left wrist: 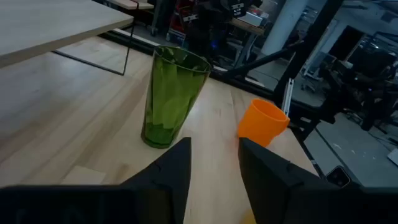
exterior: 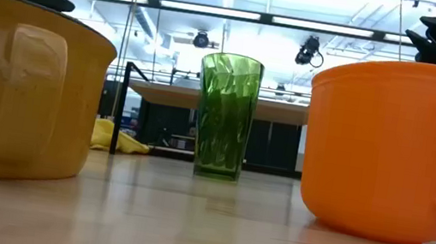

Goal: Stack small to large cups/mugs on shelf

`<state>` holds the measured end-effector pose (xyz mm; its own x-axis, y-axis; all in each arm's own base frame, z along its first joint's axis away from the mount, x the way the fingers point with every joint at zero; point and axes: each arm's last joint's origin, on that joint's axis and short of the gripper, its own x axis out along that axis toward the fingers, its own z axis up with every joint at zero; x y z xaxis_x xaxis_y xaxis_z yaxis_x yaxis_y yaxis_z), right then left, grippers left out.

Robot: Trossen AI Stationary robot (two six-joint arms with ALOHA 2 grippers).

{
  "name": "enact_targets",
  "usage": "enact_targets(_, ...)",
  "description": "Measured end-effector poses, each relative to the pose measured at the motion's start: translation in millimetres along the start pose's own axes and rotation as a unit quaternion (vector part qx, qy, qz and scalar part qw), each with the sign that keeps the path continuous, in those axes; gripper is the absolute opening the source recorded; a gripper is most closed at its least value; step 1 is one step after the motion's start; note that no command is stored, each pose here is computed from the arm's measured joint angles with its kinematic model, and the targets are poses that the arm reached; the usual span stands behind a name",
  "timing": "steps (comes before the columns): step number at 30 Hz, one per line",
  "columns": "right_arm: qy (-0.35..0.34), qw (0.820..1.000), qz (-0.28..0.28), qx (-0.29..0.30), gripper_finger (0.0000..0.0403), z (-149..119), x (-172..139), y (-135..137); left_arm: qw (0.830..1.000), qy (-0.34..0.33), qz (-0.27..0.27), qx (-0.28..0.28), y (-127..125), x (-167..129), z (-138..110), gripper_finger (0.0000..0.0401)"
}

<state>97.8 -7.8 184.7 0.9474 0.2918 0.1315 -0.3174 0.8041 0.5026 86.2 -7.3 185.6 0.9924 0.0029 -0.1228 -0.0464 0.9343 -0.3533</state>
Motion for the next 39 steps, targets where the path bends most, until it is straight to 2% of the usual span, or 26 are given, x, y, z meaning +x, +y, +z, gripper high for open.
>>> enact_targets(30,0.000,1.000,0.000,0.000,0.0094,0.0,0.0,0.0,1.000,0.000,0.000,0.000,0.0,0.0,0.0,0.0149)
enact_targets(39,0.000,1.000,0.000,0.000,0.0094,0.0,0.0,0.0,1.000,-0.012,-0.005,0.000,-0.9,0.0,2.2,0.0138)
